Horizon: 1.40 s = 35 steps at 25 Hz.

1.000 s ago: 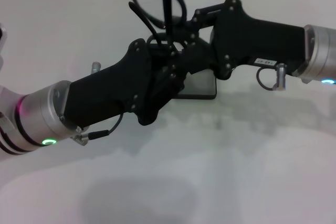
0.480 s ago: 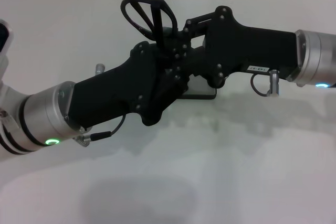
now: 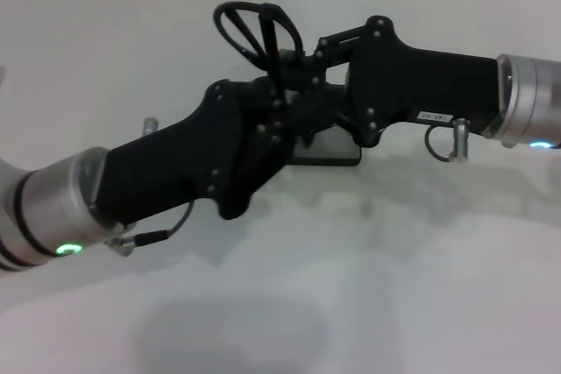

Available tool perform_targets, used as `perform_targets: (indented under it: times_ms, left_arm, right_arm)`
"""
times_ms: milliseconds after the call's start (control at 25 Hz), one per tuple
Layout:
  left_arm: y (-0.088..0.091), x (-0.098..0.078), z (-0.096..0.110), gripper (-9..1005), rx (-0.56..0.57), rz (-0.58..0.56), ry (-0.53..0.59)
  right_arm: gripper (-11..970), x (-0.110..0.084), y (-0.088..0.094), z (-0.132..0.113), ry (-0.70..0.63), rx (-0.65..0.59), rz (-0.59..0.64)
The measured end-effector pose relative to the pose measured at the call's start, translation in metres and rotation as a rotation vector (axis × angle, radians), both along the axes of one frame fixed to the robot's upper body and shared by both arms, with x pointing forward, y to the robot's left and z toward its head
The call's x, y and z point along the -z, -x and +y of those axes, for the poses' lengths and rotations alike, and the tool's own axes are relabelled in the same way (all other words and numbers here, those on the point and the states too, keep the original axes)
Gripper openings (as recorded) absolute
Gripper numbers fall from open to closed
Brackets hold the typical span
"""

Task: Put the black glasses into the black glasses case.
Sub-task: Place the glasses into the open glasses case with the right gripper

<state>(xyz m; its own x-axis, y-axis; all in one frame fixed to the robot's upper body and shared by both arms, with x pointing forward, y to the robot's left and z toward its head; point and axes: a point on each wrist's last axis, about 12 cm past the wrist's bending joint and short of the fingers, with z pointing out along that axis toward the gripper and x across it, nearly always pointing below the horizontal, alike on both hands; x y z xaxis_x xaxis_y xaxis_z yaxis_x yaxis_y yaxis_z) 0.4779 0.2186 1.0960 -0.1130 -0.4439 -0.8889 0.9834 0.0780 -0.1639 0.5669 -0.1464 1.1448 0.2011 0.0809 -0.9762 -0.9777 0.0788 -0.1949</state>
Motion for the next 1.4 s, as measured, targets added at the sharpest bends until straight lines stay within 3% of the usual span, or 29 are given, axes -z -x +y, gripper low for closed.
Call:
perform_targets:
  times_ms: [240, 520, 720, 1040, 1400]
  left_arm:
    - [0.016, 0.010, 0.040, 40, -0.118, 0.032, -0.030]
    - [0.035, 0.014, 0.086, 40, -0.311, 0.054, -0.021]
    - [0.040, 0.015, 0.093, 41, -0.351, 0.055, -0.018]
    - [0.038, 0.014, 0.092, 41, -0.361, 0.048, -0.010]
    - [0.045, 0.017, 0.095, 41, -0.391, 0.060, 0.002]
  right_arm:
    - [70, -0.009, -0.007, -0.008, 0.185, 0.004, 0.039]
    - [71, -0.037, 0.009, 0.018, 0.639, 0.090, -0.051]
    - [72, -0.042, 0.009, 0.052, 0.801, 0.141, -0.165]
    - [73, -0.017, -0.004, 0.102, 1.007, 0.219, -0.335]
    - [74, 0.002, -0.017, 0.107, 1.050, 0.276, -0.395]
